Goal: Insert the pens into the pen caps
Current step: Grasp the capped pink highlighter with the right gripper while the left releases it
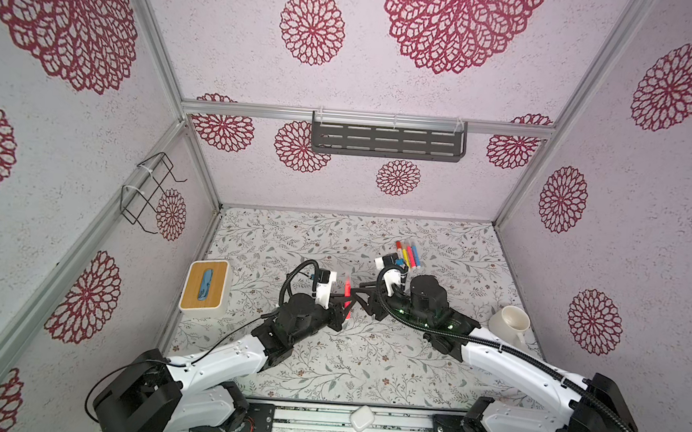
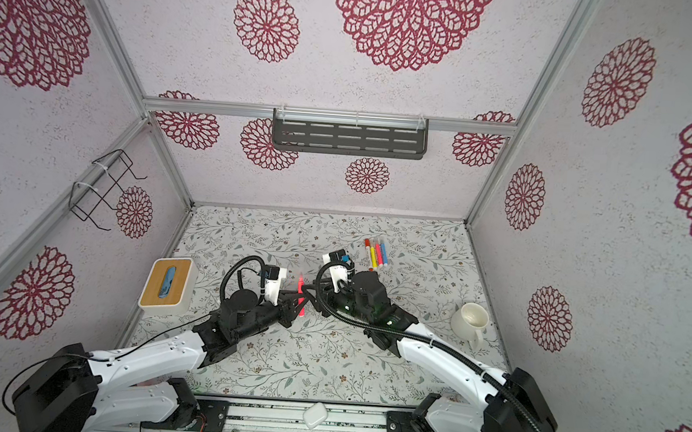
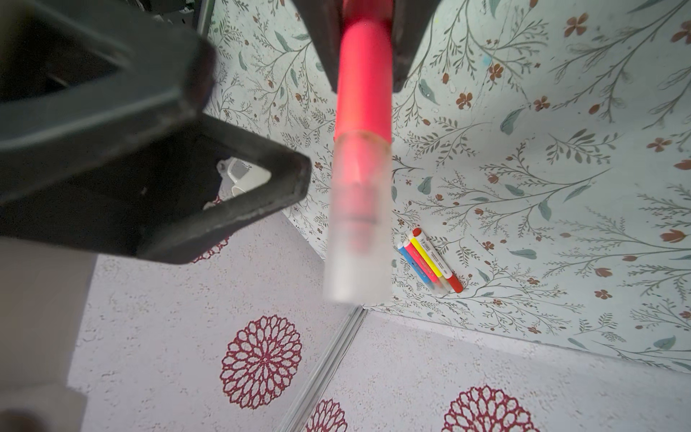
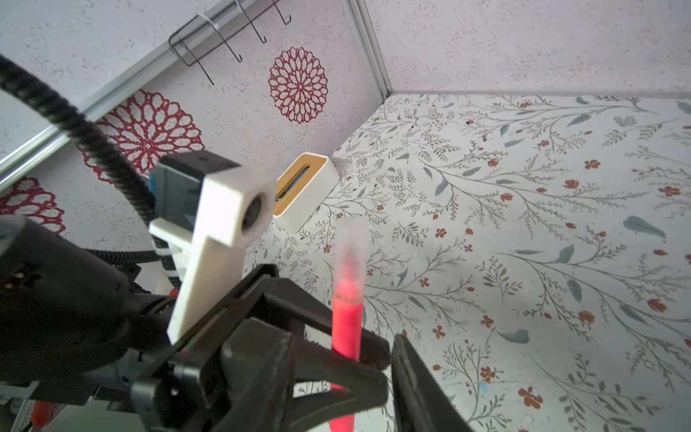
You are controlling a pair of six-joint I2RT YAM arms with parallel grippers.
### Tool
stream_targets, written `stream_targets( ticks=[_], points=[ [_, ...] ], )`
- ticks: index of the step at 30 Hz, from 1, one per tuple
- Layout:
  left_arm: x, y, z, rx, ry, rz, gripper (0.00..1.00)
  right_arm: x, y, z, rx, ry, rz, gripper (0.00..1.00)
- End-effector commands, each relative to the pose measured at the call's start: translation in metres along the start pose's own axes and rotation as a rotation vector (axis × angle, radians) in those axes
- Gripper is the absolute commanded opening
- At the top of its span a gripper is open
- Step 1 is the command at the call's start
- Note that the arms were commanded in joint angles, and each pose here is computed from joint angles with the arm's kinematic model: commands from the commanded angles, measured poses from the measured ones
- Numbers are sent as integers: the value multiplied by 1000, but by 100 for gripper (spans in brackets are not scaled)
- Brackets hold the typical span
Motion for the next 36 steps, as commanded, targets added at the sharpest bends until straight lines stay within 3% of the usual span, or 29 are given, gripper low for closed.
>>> stream_targets(
  ticks=[1, 9, 12, 18, 21, 23, 25, 36],
  points=[
    [8, 2, -7, -18, 19, -41, 0, 23, 1, 14, 44, -43, -58, 44],
    [9, 3, -15, -39, 24, -49, 0, 10, 16, 8, 59, -1, -17, 41],
    [9, 3, -17, -48, 27, -50, 0, 7, 19, 8, 71, 5, -5, 36],
    [7, 5, -17, -45, 29, -41, 0, 6, 17, 5, 47, -7, 5, 8],
    [7, 5, -9, -5, 21, -46, 16, 7, 14, -2, -5, -10, -5, 4],
    [6, 4, -2, 35, 17, -47, 43, 9, 10, -10, -54, -16, -12, 4],
    [7, 2, 1, 61, 21, -44, 54, 10, 6, -18, -101, -19, -16, 4],
    [8, -19, 23, 193, 50, -61, 57, -7, -14, -106, -481, -4, 123, 4]
  ],
)
Point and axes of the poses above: each gripper's point midway between its finger pads, its own y axis out along the fingers, its own z axis along the line the jaws close on, x = y × z, the point moved 1 cm from there along -y, back along the fingers, and after that the axes turned 1 degree about y, right-handed, at the moved point
